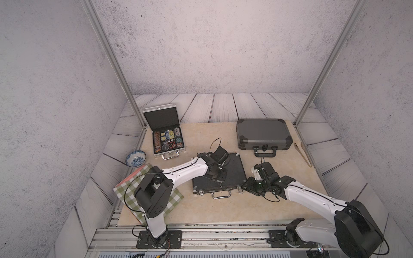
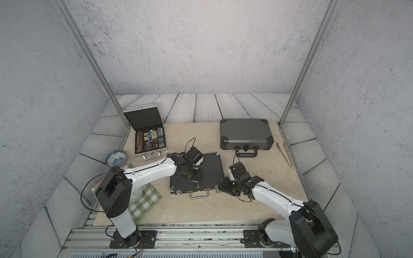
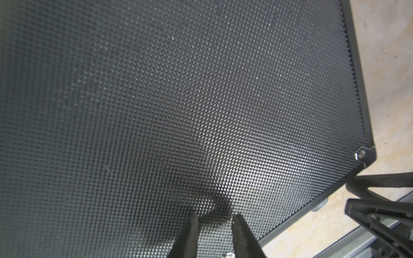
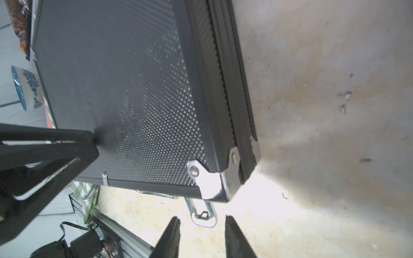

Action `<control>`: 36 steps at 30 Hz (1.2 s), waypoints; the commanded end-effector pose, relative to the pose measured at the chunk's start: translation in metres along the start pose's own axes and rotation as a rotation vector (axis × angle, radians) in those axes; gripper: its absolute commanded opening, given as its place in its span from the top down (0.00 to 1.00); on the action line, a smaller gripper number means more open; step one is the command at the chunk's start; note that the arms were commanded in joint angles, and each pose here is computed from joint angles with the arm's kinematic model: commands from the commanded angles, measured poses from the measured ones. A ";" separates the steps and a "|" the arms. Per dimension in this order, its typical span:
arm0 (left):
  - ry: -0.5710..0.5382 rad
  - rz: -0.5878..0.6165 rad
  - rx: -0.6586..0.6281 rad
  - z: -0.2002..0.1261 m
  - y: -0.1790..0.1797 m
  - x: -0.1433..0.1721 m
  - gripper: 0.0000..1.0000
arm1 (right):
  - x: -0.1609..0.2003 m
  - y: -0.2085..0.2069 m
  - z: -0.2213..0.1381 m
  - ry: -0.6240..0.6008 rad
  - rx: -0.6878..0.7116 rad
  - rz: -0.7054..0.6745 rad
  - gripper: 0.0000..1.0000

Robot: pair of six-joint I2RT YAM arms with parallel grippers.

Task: Close the poker set cases
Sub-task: Fasten the fastener on the poker set case.

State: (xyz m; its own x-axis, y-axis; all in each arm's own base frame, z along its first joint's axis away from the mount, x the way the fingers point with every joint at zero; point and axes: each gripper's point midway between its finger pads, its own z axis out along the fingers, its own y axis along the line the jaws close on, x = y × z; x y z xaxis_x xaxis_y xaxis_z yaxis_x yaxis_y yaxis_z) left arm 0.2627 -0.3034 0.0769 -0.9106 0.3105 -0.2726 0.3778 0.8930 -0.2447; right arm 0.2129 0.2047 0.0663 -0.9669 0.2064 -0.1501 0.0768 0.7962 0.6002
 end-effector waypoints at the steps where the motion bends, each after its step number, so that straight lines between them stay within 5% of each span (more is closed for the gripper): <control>1: 0.161 -0.037 -0.102 0.027 0.032 0.043 0.70 | 0.006 0.006 0.004 0.019 -0.044 0.005 0.72; 8: 0.163 -0.042 -0.102 0.029 0.033 0.043 0.70 | 0.015 0.010 0.013 0.052 -0.056 0.001 0.80; 21: 0.163 -0.041 -0.102 0.026 0.033 0.040 0.70 | 0.013 -0.021 0.059 0.067 0.012 0.043 0.80; 25: 0.161 -0.040 -0.105 0.023 0.033 0.041 0.70 | 0.008 -0.007 0.048 0.046 -0.022 0.052 0.69; 30: 0.158 -0.042 -0.106 0.024 0.035 0.040 0.70 | 0.008 -0.007 0.014 -0.016 0.010 0.135 0.40; 36: 0.147 -0.048 -0.099 0.024 0.034 0.036 0.70 | 0.002 -0.009 -0.009 -0.140 -0.048 0.420 0.23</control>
State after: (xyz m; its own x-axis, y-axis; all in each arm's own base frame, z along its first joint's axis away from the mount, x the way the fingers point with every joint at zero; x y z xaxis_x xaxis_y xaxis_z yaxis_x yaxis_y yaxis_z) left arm 0.2654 -0.3016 0.0770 -0.9144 0.3009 -0.2710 0.3690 0.8947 -0.2517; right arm 0.2127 0.2108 0.0813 -0.9034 0.4207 -0.0836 0.2450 0.6661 0.7044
